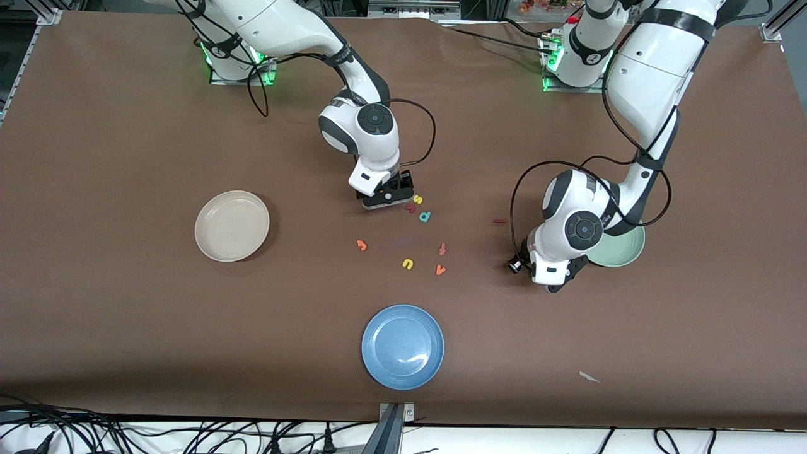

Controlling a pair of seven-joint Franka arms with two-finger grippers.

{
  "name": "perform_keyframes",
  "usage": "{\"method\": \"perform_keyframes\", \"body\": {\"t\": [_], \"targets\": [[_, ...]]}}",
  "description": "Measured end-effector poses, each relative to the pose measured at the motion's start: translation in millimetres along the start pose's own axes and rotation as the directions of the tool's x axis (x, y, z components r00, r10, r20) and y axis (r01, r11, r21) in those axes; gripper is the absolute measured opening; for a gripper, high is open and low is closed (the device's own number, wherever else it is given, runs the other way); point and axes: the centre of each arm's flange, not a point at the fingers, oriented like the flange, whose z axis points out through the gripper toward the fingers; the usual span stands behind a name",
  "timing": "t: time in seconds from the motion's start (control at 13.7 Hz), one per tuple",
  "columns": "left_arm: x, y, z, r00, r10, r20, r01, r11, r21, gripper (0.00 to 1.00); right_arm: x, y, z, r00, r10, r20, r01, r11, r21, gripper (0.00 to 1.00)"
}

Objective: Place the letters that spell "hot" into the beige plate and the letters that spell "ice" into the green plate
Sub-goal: 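Grasp the orange e with the left gripper while the right gripper lowers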

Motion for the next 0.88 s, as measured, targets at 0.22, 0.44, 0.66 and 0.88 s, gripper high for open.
{"method": "perform_keyframes", "body": {"t": [0.22,0.44,0.66,0.88], "targets": [[1.9,-2.0,-0.2,1.0,0.001,0.003,-0.001,1.0,0.006,0.61,0.1,0.0,0.0,1.0,0.0,0.0,0.0,1.0,0.0,0.92],[2.4,-2.3,-0.8,1.0,0.009,0.003,-0.009,1.0,0.006,0.56,0.1,-0.2,-0.1,1.0,0.0,-0.002,0.0,1.0,0.002,0.87],[2.2,-2.1,-2.4,1.0,0.011,0.002,-0.011,1.0,0.005,0.4,-1.6,-1.9,1.3,1.0,-0.003,0.002,0.003,1.0,0.003,0.74],[2.1,-1.9,-3.5,1.0,0.014,0.001,-0.014,1.0,0.004,0.28,-0.8,-2.8,0.1,1.0,-0.003,-0.004,0.003,1.0,0.008,0.57]]}}
